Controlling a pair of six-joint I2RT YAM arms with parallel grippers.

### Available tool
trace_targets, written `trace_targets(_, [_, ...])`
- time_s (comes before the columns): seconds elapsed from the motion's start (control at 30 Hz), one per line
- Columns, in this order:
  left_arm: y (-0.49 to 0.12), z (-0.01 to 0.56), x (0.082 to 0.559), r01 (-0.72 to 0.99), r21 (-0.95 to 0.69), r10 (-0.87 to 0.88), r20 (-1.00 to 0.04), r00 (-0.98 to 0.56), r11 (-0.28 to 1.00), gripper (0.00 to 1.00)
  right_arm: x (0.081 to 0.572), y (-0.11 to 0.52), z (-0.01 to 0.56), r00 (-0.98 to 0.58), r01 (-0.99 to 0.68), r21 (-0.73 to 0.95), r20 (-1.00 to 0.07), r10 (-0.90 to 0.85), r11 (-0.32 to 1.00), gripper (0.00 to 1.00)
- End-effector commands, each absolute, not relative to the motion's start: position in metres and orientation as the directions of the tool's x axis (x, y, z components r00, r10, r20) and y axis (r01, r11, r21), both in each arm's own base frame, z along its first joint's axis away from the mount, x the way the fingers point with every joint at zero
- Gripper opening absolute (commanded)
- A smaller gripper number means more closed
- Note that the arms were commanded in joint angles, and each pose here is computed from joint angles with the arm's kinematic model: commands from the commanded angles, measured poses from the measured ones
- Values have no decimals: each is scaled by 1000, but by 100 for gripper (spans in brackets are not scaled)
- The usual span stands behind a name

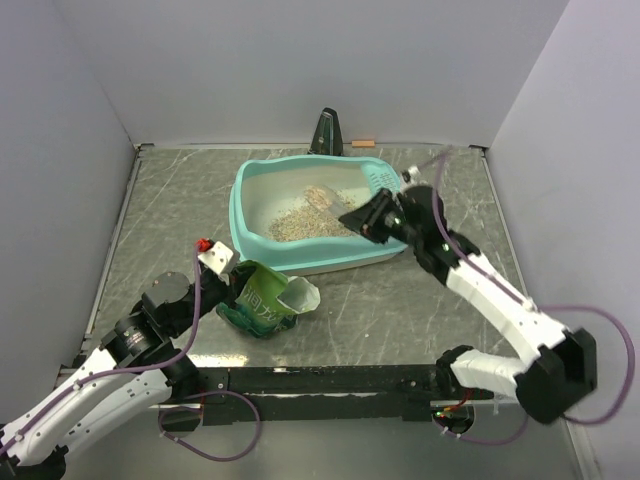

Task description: Fill the litter box with clean litter

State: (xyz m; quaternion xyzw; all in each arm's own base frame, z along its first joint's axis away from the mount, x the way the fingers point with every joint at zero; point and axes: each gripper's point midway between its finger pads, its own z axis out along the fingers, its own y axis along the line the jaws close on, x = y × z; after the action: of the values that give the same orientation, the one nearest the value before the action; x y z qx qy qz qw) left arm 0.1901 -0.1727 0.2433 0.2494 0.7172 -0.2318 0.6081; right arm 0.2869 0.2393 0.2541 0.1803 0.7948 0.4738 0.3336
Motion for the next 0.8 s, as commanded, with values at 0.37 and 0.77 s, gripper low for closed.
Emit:
trace_targets(0.37, [-175, 254, 189, 644, -55, 28, -993, -118, 763, 1, 329, 183, 237, -689, -247, 61, -713, -130, 967, 0])
trace_targets(0.77, [-173, 254, 189, 637, -55, 28, -992, -120, 769, 1, 304, 196, 279, -541, -320, -175, -773, -332, 931, 0])
